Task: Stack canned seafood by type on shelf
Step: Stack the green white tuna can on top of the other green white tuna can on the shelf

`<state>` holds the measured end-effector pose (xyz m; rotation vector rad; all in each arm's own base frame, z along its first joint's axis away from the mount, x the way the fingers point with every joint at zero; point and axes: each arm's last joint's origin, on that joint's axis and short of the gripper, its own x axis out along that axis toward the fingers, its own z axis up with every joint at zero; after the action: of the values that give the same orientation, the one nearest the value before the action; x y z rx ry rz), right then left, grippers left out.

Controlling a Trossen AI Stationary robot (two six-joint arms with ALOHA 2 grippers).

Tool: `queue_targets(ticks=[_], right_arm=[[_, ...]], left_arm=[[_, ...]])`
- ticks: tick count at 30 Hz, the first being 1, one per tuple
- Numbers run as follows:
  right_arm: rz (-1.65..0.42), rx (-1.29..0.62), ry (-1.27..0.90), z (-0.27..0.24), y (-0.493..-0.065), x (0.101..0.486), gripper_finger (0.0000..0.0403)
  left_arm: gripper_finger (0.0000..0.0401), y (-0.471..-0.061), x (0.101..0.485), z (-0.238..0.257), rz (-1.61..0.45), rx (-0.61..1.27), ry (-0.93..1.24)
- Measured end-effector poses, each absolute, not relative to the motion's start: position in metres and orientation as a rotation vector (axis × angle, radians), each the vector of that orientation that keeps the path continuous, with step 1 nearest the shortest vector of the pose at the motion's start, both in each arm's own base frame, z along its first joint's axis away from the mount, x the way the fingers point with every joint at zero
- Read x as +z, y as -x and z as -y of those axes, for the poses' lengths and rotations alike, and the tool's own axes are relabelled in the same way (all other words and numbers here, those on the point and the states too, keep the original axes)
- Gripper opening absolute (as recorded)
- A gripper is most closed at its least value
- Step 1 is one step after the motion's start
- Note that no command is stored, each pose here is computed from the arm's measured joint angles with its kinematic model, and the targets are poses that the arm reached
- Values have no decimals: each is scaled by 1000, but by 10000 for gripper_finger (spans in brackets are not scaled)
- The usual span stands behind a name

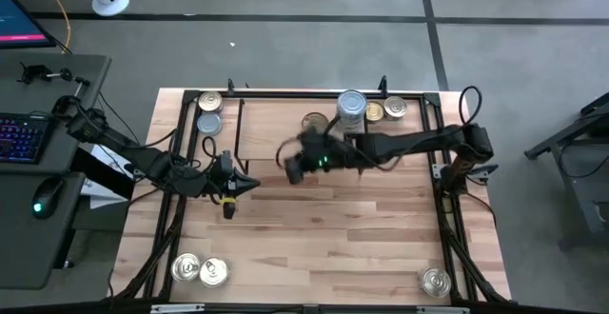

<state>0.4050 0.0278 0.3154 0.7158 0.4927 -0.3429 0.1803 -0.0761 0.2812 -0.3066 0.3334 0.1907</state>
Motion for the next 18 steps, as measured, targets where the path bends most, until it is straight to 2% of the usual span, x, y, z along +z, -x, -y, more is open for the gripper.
queue_targets(ticks=[4,10,14,18], right_arm=[[-736,-292,-678,-68,-387,300,0],[-1165,-414,-667,-115,-338,261,0],[-1316,-465,-784,-132,-303,235,0],[-1313,-527,-934,-130,-269,219,0]], left_arm=[[0,-182,284,78,-314,143,382],[0,-174,280,92,-513,-234,474],[0,-150,270,86,-697,-140,534],[0,-131,271,69,-677,71,586]])
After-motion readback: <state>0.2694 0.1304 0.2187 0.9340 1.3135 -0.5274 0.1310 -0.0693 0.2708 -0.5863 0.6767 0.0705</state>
